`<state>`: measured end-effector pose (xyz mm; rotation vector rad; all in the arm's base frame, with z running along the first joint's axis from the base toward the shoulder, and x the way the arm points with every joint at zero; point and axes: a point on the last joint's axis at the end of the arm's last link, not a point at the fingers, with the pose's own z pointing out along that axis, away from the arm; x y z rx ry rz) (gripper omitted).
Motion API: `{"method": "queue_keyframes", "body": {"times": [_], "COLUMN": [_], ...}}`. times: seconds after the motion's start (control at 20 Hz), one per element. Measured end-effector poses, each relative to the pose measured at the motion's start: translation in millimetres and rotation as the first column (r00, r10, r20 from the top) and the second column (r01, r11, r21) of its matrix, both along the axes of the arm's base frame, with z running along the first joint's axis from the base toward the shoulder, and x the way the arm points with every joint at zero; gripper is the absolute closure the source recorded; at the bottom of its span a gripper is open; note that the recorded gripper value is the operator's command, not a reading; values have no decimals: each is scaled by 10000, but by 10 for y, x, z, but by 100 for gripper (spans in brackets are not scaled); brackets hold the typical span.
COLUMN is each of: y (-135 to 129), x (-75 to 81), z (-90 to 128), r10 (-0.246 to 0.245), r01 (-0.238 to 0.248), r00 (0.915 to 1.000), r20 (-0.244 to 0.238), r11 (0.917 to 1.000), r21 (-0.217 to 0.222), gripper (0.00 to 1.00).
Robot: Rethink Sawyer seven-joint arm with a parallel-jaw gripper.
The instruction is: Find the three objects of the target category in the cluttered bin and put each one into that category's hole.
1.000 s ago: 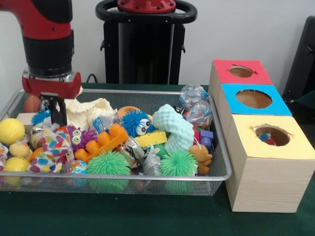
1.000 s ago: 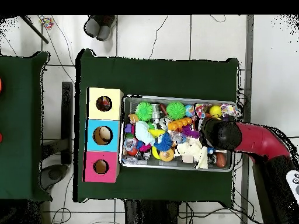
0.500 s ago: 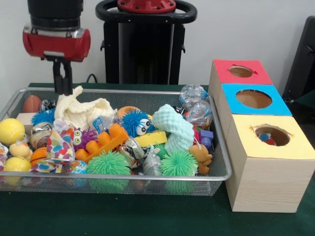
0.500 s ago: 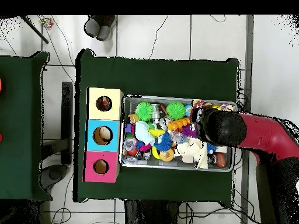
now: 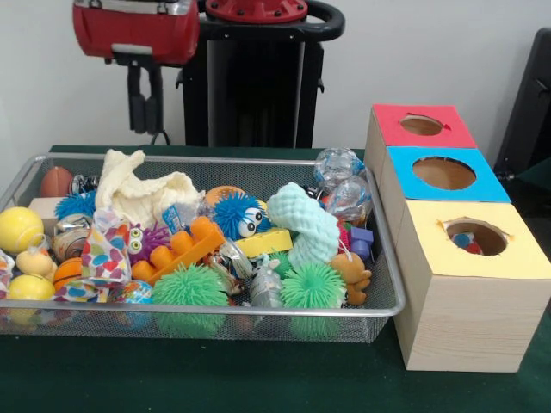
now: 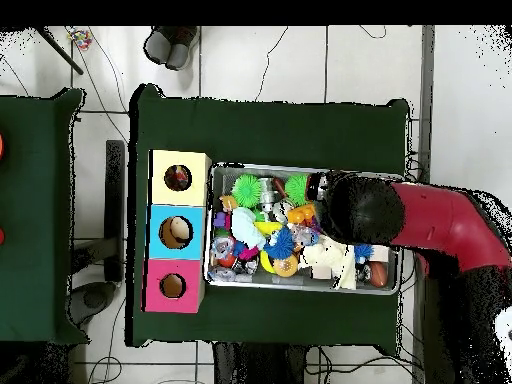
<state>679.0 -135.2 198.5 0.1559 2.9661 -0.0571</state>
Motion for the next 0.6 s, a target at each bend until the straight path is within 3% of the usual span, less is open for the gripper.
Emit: {"method": "queue_keyframes", "body": {"times": [0.1, 0.2, 0.35, 0.5, 0.55, 0.6], "y": [113, 253, 312, 355, 351, 350], "x": [4, -14, -39, -112, -165, -176], "z": [-102, -378, -590, -938, -1080, -1102], "r10": [156, 316, 360, 441, 495, 501], "r01": [-155, -302, -332, -391, -435, -438], "r00": [9998, 9990, 9984, 9973, 9965, 9962], "r20": [-113, -331, -447, -582, -679, -708], "r11": [9998, 9987, 9975, 9956, 9953, 9952], "r21": [105, 403, 623, 847, 866, 871], "gripper": [100, 100, 100, 100, 0, 0]}}
